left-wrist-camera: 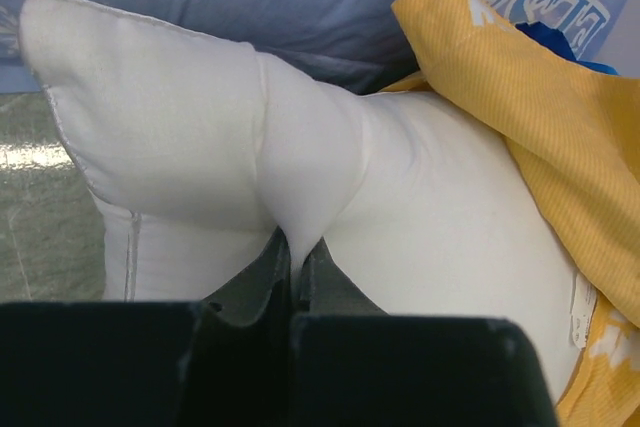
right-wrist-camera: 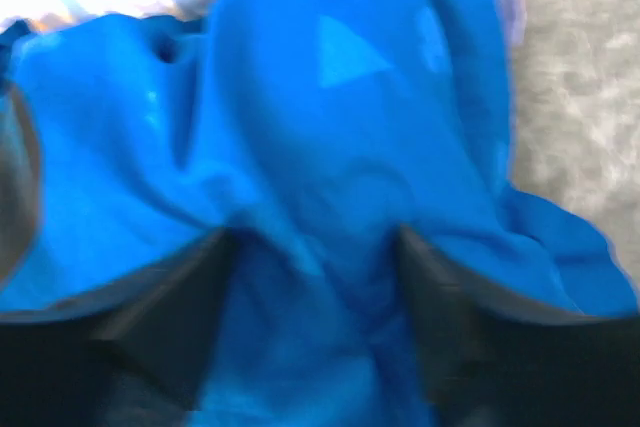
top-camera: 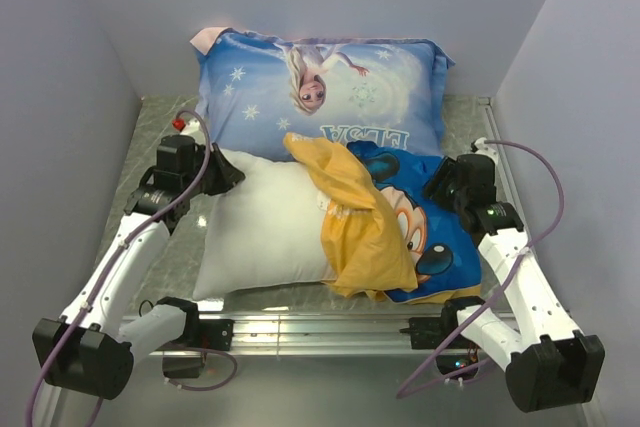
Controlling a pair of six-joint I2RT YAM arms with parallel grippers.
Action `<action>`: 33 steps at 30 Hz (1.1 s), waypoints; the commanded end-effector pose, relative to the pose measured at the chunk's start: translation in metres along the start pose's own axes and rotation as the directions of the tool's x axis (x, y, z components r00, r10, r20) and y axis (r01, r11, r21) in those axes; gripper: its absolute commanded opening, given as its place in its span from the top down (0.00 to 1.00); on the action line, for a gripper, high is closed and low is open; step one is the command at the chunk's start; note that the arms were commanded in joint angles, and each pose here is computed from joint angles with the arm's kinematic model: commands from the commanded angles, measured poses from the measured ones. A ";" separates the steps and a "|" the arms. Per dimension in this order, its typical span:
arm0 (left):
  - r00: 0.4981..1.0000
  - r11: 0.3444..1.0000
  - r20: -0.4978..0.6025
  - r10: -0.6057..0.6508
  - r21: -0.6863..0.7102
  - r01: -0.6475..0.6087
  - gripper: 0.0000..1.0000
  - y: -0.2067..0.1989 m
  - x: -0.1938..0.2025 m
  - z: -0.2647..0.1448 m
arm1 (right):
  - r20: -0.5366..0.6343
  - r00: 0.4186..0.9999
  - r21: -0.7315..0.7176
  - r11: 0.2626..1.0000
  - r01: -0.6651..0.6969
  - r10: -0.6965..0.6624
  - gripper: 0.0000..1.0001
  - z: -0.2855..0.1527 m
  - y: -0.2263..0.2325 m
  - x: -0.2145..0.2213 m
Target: Remove the pillowcase from the pillow
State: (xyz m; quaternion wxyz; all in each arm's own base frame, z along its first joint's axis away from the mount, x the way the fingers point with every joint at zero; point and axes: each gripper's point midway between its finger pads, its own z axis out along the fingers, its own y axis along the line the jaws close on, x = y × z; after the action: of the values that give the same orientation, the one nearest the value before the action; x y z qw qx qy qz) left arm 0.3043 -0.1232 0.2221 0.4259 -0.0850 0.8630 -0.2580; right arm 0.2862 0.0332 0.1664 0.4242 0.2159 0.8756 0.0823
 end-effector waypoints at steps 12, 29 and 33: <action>0.906 0.995 0.420 0.055 -0.103 -0.013 1.00 -0.027 -0.152 -0.099 | 0.287 0.944 -0.007 0.986 -0.166 0.161 1.00 -0.064 -0.006 -0.130; 0.805 0.858 0.574 -0.149 -0.331 0.394 1.00 0.125 -0.139 -0.105 | 0.427 0.817 0.004 0.903 -0.430 0.387 1.00 -0.110 -0.072 -0.216; 0.812 0.839 0.554 -0.185 -0.341 0.424 1.00 0.141 -0.121 -0.094 | 0.419 0.821 -0.007 0.906 -0.424 0.388 1.00 -0.101 -0.074 -0.202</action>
State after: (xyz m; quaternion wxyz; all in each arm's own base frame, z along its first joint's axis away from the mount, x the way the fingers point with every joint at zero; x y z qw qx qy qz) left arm 0.3040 -0.0011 0.2467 0.4475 -0.3122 0.8125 -0.2052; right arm 0.2905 -0.0583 0.3133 0.4578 0.3994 0.7726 0.1843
